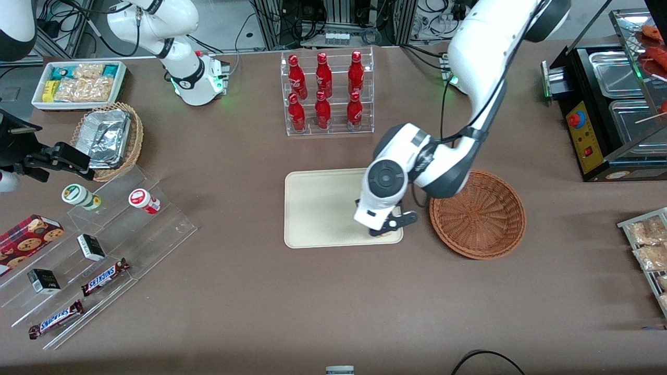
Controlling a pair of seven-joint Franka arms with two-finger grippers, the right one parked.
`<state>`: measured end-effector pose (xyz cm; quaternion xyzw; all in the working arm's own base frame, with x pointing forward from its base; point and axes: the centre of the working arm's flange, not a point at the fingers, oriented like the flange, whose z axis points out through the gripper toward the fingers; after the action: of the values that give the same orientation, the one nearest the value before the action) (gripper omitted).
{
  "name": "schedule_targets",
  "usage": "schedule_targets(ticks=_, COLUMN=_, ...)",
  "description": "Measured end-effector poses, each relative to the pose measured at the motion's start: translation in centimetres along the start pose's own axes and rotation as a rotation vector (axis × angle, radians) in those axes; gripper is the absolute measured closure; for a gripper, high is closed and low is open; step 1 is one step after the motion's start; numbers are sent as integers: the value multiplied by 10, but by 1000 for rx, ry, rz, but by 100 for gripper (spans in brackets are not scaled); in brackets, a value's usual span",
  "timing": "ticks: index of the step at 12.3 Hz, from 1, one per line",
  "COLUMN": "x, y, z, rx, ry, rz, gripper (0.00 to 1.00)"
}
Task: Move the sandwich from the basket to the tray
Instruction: 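Lift the sandwich and carry it with the left gripper over the cream tray, then lower the sandwich onto the tray and open the left gripper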
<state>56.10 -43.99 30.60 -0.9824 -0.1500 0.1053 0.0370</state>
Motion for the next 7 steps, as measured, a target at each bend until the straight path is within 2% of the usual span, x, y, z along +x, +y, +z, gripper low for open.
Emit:
schedule_targets(ticks=5, x=-42, y=60, z=40, rx=12, ry=-1, rz=3, gripper=86)
schedule_targets(ticks=7, x=-50, y=74, z=52, rx=21, ry=52, rz=-2, gripper=86)
